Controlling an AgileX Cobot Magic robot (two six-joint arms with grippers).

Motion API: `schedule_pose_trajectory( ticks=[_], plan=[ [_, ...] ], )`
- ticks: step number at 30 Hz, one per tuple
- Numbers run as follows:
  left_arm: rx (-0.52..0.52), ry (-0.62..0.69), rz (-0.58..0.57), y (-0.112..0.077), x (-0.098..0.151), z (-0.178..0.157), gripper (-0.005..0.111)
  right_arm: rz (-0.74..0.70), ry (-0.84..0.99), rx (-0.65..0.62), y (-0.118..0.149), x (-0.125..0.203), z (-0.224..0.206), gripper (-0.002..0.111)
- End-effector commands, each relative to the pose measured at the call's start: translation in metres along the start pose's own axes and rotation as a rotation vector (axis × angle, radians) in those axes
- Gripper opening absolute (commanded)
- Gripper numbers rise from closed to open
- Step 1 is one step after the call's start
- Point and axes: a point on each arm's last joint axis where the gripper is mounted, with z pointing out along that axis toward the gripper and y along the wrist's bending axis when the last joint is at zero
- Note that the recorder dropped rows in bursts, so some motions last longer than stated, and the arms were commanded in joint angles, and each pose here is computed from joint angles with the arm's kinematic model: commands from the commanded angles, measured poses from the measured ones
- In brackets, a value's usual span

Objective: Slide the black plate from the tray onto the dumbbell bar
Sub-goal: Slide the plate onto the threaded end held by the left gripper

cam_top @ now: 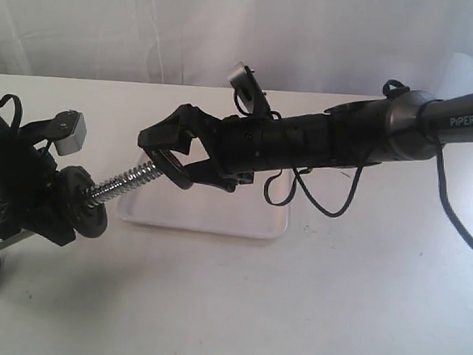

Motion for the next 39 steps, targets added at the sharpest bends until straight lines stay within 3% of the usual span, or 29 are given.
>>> schedule_pose_trajectory(
  ticks=[1,15,23,39],
  plan=[
    [0.046,-0.145,-0.042,-0.014,-0.02,-0.018,0.0,0.0,-0.021,-0.099,0.021,-0.008,-0.002,0.0],
    [0.039,-0.151,-0.069,-0.013,-0.021,-0.018,0.0,-0.032,-0.018,-0.144,0.039,-0.009,-0.007,0.0],
    [0.039,-0.165,-0.075,-0.013,-0.022,-0.018,0.0,-0.002,-0.025,-0.066,0.025,0.0,-0.007,0.0],
    [0.041,-0.171,-0.077,-0.013,-0.022,-0.018,0.0,-0.002,-0.019,-0.049,0.028,0.004,0.0,0.0]
  ],
)
